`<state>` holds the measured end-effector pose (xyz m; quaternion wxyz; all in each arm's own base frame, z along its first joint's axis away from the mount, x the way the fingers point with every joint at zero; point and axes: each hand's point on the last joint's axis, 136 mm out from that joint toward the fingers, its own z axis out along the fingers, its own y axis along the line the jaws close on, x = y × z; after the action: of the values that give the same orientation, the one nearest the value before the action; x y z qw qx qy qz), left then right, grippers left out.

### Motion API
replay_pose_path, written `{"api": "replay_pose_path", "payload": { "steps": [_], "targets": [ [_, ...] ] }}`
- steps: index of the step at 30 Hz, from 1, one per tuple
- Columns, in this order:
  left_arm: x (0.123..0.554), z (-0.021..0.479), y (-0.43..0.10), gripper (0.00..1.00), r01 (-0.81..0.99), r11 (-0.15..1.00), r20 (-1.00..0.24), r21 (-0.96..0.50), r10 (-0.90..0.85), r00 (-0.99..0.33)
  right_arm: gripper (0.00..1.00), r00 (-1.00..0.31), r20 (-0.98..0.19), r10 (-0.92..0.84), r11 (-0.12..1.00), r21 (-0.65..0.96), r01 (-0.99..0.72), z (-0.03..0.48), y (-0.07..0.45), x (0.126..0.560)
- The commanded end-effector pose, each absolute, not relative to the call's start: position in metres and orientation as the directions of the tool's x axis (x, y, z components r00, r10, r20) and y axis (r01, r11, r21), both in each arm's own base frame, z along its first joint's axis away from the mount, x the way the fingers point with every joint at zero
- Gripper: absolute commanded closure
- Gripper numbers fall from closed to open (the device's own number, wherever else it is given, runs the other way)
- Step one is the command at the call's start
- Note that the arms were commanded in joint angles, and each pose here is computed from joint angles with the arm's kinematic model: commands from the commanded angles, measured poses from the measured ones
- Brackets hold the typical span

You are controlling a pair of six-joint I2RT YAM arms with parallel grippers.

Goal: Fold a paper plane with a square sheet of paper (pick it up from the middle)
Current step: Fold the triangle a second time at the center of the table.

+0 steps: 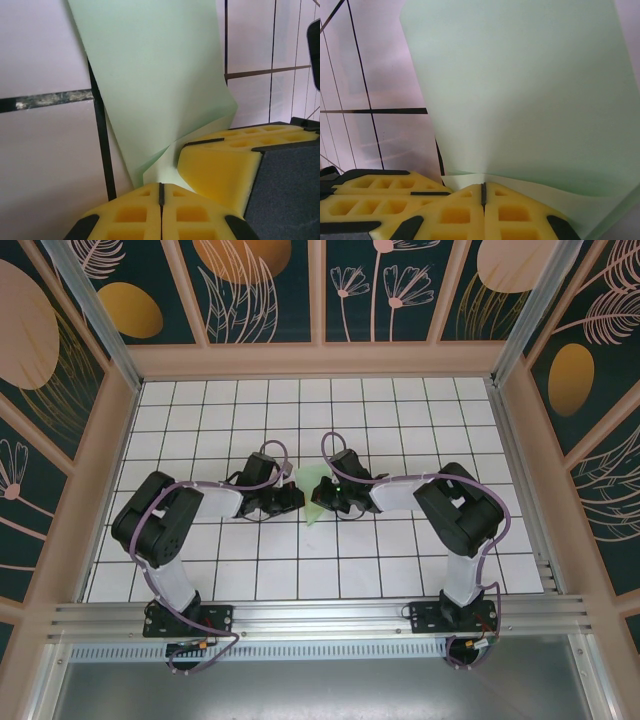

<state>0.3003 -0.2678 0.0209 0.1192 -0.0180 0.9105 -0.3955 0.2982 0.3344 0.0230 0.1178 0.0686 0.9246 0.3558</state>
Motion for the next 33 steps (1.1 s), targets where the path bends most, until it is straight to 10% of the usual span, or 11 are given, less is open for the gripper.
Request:
{"api": "replay_pose_path", "payload": {
  "steps": [1,33],
  "targets": [
    [0.303,0.016,-0.27,0.92,0.059,0.701,-0.2,-0.711,-0.121,-0.972,0.95,-0.961,-0.194,0.195,0.732,0.681,0.011,0.035,0.335,0.3],
    [0.302,0.021,-0.276,0.89,0.094,0.692,-0.216,-0.716,-0.092,-0.972,0.95,-0.978,-0.14,0.155,0.752,0.659,0.024,0.014,0.307,0.268]
  ]
}}
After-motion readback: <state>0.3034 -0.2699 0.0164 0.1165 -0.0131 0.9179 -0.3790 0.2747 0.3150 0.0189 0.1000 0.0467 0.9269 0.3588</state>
